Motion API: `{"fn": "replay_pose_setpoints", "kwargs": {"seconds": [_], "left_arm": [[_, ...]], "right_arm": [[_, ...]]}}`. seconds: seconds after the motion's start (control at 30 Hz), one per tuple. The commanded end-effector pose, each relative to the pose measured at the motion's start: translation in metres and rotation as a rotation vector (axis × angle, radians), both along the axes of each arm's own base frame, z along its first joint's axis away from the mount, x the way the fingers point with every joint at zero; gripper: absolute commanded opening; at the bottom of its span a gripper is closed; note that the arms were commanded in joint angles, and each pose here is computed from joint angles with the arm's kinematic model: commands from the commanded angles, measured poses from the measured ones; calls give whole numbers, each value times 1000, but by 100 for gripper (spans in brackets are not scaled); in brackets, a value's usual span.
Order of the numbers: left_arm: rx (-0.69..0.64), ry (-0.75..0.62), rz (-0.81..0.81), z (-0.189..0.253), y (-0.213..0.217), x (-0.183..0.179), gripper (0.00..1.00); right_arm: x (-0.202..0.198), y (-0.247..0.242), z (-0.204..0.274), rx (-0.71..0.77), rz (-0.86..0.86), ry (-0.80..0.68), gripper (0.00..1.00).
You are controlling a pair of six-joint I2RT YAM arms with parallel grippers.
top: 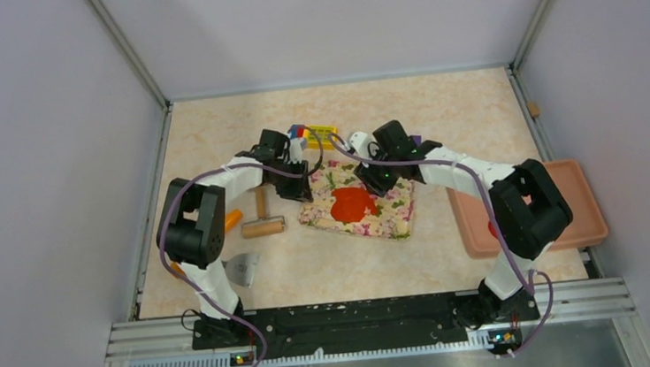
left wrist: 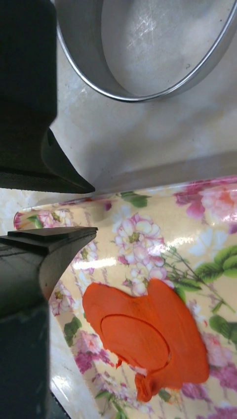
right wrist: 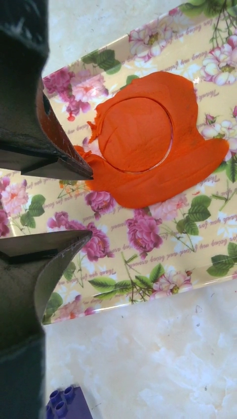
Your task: Roll out the dumpling wrappers from the dough
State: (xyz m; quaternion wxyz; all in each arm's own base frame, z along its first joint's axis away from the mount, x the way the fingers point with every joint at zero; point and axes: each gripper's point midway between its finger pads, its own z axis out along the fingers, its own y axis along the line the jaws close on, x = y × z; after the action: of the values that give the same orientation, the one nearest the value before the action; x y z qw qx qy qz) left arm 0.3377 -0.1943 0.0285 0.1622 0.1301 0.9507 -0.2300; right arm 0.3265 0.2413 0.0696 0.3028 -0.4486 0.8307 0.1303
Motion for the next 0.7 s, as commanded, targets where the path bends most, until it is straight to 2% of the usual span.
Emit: {"fn": "replay_pose_setpoints", "kwargs": {"seconds": [0.0,0.1,0.27,0.5,0.67], "left_arm": [[-130,-212,-46,50,-14,19,36],[-154,-235,-64,57,-19,23,40],[-159,-150,-17,46,-20,18,40],[-157,-138,2,44,-16,8,41],[-152,-147,7,46,-13,8,41]], "right_arm": [[3,9,31,75,62,-22,46],[-11,2,15,53,44,44,59],[-28,2,0,62,-2,122,68],[-28,8,-17,42,3,151,61],[-26,12,-25,36,-3,164,59]]}}
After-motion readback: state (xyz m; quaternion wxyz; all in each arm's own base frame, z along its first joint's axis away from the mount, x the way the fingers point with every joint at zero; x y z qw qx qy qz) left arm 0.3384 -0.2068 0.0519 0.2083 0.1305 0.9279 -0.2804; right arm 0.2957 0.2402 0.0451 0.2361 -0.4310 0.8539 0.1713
